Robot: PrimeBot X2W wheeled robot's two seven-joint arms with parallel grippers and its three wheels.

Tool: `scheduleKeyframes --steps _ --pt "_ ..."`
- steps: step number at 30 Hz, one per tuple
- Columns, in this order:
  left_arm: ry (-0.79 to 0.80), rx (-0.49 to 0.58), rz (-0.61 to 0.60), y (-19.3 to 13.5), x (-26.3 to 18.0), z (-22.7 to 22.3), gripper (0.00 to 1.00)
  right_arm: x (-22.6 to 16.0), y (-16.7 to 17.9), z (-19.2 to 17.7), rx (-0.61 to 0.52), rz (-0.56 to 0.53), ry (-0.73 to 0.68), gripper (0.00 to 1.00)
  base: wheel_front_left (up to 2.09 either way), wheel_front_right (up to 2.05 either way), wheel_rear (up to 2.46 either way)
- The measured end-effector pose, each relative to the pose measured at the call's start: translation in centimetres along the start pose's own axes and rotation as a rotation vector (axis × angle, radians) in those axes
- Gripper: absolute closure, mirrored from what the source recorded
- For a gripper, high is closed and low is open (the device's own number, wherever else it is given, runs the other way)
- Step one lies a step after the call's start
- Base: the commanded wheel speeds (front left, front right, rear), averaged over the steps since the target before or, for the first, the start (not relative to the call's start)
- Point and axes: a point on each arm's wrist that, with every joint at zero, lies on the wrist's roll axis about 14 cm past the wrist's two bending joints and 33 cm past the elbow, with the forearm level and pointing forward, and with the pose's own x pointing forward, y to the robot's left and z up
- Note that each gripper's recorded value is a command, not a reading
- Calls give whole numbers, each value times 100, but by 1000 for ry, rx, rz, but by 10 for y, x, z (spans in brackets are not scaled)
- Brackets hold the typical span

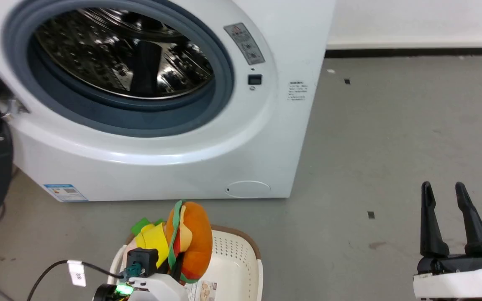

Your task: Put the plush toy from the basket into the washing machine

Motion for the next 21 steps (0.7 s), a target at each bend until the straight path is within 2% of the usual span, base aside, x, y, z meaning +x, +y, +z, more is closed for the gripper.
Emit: scheduleKeyframes --steps 8,15,21 --pt "-276 -33 26 6 -25 71 100 -1 14 10 20 41 -29 0 0 0 0" --pt "-475 11 25 10 -36 134 100 1 16 6 23 46 -20 0 0 0 0" --pt "-585 70 19 17 -27 179 100 5 10 -4 18 29 5 0 0 0 0"
